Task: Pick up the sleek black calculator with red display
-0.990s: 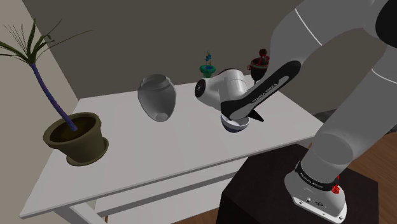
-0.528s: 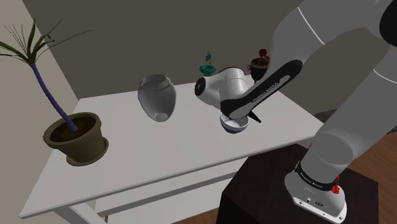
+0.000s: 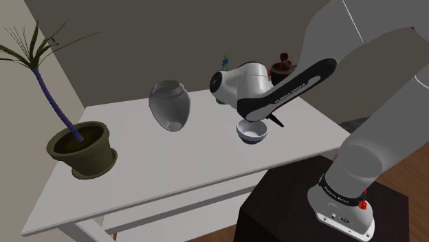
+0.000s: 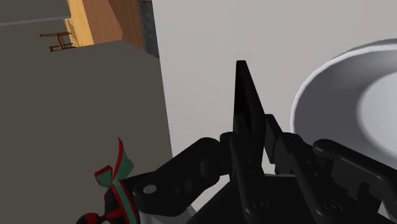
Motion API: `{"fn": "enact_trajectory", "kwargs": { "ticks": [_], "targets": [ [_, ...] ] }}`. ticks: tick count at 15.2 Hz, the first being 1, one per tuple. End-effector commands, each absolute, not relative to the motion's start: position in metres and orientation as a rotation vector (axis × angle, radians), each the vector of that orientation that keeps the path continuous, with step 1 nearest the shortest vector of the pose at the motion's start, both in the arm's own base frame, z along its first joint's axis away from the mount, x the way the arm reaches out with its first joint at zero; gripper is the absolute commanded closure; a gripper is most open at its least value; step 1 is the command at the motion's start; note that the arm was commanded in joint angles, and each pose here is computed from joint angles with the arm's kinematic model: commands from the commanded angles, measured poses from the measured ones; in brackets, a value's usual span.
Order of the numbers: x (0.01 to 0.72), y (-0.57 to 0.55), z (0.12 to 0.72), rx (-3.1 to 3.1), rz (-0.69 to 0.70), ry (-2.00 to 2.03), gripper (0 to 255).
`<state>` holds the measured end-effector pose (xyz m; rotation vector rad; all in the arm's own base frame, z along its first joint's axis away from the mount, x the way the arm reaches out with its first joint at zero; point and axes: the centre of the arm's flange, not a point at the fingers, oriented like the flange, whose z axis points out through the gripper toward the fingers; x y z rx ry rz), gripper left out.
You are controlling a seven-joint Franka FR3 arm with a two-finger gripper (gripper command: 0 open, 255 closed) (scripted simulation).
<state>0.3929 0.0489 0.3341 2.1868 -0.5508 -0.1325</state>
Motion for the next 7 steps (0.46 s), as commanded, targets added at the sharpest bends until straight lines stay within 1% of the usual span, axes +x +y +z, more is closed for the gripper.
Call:
{"fn": "enact_trajectory", "kwargs": {
  "ticks": [1,5,7],
  "targets": [
    [0.392,0.048,0.345,2.187,-0.133,-0.551,255],
    [0.392,0.048,0.366,2.187,-0.133,-0.551,255],
    [0.392,0.048,0.367,2.187,-0.133,-0.551,255]
  ]
}}
